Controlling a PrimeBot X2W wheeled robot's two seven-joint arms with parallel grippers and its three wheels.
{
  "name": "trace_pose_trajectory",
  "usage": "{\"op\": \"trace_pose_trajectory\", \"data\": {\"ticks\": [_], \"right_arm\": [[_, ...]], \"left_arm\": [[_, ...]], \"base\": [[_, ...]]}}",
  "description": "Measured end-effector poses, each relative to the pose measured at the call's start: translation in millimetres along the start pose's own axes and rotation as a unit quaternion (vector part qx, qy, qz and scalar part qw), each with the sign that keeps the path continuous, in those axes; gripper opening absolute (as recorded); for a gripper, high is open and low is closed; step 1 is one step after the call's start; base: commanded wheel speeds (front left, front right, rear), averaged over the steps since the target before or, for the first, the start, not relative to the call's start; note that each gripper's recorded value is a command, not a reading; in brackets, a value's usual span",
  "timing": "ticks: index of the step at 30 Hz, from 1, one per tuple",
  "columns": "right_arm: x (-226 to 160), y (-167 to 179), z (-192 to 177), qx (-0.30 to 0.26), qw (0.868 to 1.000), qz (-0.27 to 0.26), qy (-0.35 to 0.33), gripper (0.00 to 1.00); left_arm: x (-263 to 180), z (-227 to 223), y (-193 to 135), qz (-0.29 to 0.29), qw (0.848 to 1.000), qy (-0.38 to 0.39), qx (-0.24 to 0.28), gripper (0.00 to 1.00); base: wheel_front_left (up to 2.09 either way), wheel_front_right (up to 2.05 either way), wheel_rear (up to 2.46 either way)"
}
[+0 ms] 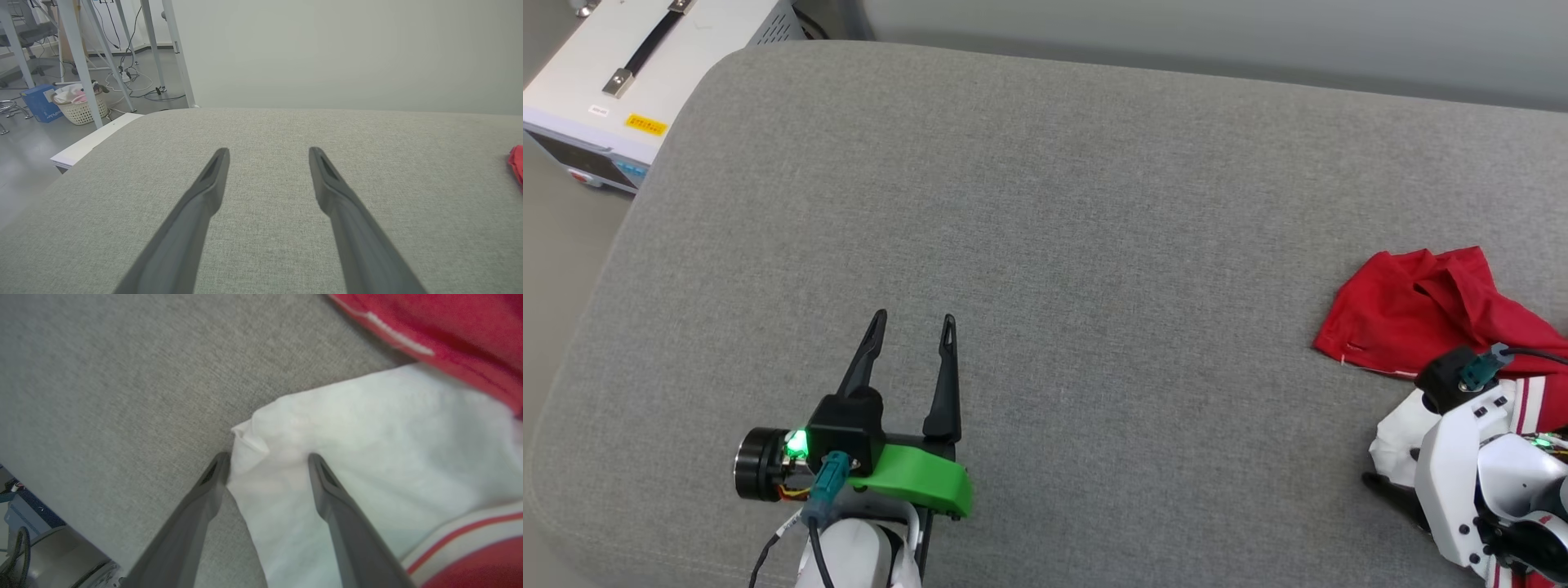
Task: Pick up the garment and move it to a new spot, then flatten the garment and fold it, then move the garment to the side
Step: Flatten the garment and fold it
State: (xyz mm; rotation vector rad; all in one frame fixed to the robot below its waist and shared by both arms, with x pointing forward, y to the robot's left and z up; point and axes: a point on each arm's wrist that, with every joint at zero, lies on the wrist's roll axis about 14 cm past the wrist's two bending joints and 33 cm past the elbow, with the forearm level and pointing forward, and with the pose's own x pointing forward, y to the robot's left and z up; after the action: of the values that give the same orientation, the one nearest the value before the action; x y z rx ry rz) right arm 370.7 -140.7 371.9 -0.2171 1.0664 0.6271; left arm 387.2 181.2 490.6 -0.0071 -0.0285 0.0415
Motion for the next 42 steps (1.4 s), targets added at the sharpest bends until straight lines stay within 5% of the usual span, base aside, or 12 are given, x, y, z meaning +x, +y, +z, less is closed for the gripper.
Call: {"op": "trace_pose_trajectory", "data": {"ticks": [7, 8, 9, 18, 26, 37, 42], "right_arm": [[19.2, -5.9, -9.0, -0.001, 1.000, -0.002, 0.014, 1.00], [18.9, -5.6, -7.9, 0.001, 1.000, -0.001, 0.009, 0.43], [17.8, -6.5, -5.6, 0.000, 1.000, -0.002, -0.001, 0.01], [-16.7, -14.8, 39.8, 0.014, 0.989, -0.025, -0.145, 0.00], [-64.6, -5.2, 100.2, -0.009, 0.961, -0.025, -0.275, 0.00], [-63.0, 79.4, 196.6, -0.086, 0.925, 0.070, -0.364, 0.00], [-34.1, 124.6, 222.2, -0.117, 0.922, 0.122, -0.349, 0.00]], "left_arm": [[-0.9, -4.8, 8.6, 0.016, 1.000, 0.008, 0.003, 1.00], [-1.1, -4.5, 9.5, 0.017, 1.000, 0.008, 0.004, 1.00], [-1.3, -4.2, 10.1, 0.018, 1.000, 0.007, 0.004, 1.00], [-2.7, 8.0, 3.0, 0.008, 1.000, -0.011, -0.001, 1.00], [-6.2, 14.2, -2.1, 0.000, 1.000, -0.020, -0.003, 1.00], [-12.8, 7.9, 14.2, 0.025, 1.000, -0.008, -0.002, 1.00], [-11.3, 2.5, 20.6, 0.035, 0.999, 0.001, -0.001, 1.00]], "base": [[0.00, 0.00, 0.00], [0.00, 0.00, 0.00], [0.00, 0.00, 0.00], [0.00, 0.00, 0.00], [0.00, 0.00, 0.00], [0.00, 0.00, 0.00], [0.00, 0.00, 0.00]]}}
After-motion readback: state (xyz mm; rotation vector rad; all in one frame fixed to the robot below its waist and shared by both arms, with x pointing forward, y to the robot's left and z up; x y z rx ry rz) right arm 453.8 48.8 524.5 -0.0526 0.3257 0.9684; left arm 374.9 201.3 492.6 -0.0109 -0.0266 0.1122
